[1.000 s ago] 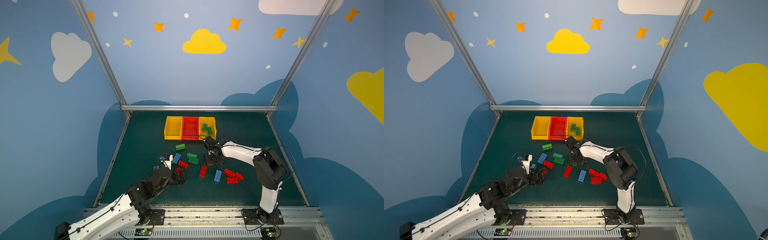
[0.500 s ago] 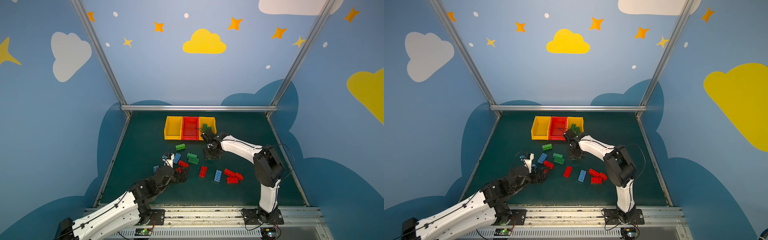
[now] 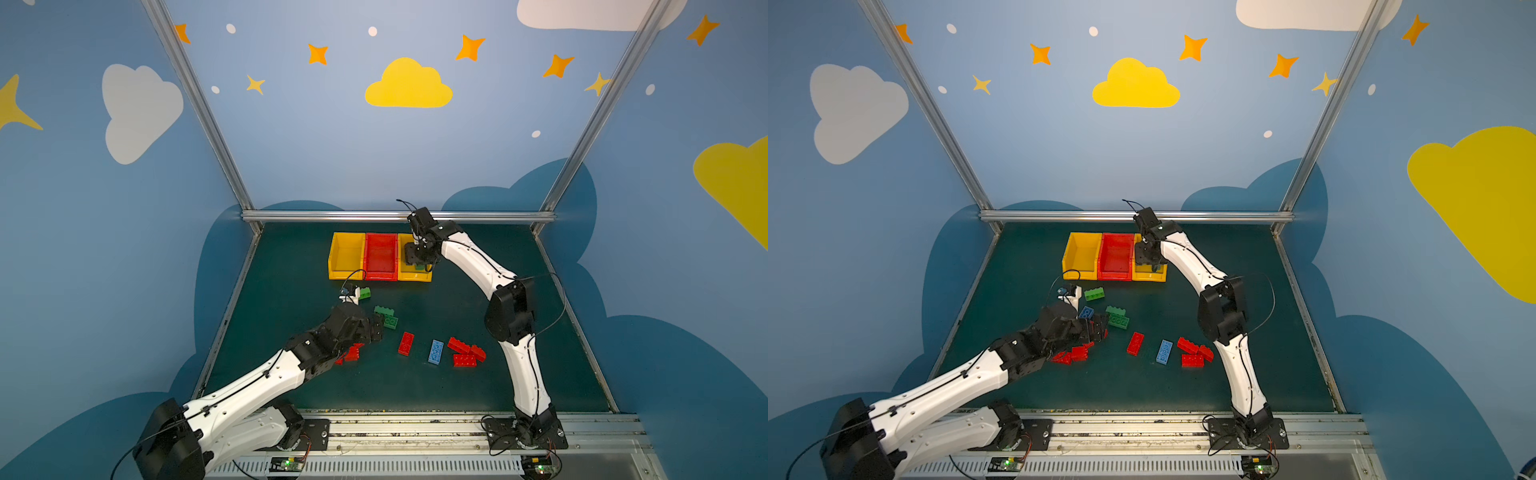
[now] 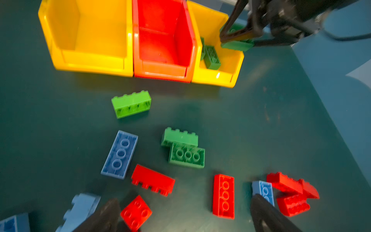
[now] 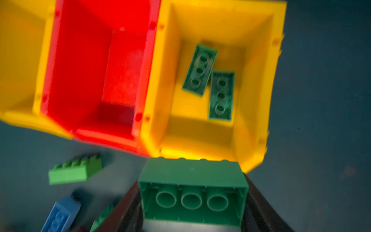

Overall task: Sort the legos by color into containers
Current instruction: 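Carry the third green brick into the yellow bin and open the right gripper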

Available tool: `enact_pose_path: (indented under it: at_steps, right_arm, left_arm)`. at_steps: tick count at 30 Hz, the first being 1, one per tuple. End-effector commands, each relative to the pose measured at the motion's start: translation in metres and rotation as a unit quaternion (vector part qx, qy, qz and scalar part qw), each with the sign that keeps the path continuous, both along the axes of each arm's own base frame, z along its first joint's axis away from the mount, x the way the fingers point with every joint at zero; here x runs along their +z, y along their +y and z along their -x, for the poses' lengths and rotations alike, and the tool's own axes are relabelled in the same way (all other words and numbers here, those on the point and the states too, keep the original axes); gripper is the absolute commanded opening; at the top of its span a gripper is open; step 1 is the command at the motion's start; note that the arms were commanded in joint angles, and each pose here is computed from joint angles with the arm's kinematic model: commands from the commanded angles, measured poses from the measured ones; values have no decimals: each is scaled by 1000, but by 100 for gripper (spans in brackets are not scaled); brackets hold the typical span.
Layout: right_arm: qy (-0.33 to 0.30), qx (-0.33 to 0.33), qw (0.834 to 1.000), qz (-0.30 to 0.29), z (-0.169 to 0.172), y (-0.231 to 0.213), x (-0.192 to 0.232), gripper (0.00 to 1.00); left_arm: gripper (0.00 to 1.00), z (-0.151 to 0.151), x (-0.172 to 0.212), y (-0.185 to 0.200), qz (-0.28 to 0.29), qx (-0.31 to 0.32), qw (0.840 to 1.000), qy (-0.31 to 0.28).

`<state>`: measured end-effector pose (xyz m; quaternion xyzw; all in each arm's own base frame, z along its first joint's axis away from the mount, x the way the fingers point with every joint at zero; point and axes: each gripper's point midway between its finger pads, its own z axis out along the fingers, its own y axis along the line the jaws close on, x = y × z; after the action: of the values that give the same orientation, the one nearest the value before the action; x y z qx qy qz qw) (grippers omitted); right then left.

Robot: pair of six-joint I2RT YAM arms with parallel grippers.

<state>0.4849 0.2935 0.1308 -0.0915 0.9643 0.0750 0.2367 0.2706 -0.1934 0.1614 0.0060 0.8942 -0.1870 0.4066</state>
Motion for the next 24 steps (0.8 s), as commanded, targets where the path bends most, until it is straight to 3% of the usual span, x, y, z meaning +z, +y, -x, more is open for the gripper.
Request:
enact_pose_path:
  at_steps: [1, 8, 9, 11, 13, 19, 24]
  right_arm:
    - [-21, 16, 1000, 14, -17, 1, -3, 45]
    - [-41, 19, 999, -17, -48, 11, -15, 52]
    - [-42, 20, 999, -20, -51, 11, -15, 57]
    - [-47, 25, 998, -27, -54, 15, -11, 76]
    - [-55, 28, 998, -33, -55, 17, -2, 82]
    - [-82, 27, 995, -42, -45, 9, 45, 89]
    - [-76, 34, 995, -53, -9, -7, 79, 92]
  left_arm:
    - [100, -10, 4, -4, -11, -8, 1000, -3]
    - [100, -22, 0, 3, -17, 7, 1000, 9]
    - [100, -23, 0, 4, -18, 9, 1000, 11]
    - [100, -25, -1, 6, -16, 13, 1000, 13]
    - [100, -28, -2, 6, -16, 16, 1000, 16]
    - [100, -32, 2, 0, -18, 8, 1000, 22]
    - [100, -33, -2, -1, -33, 2, 999, 32]
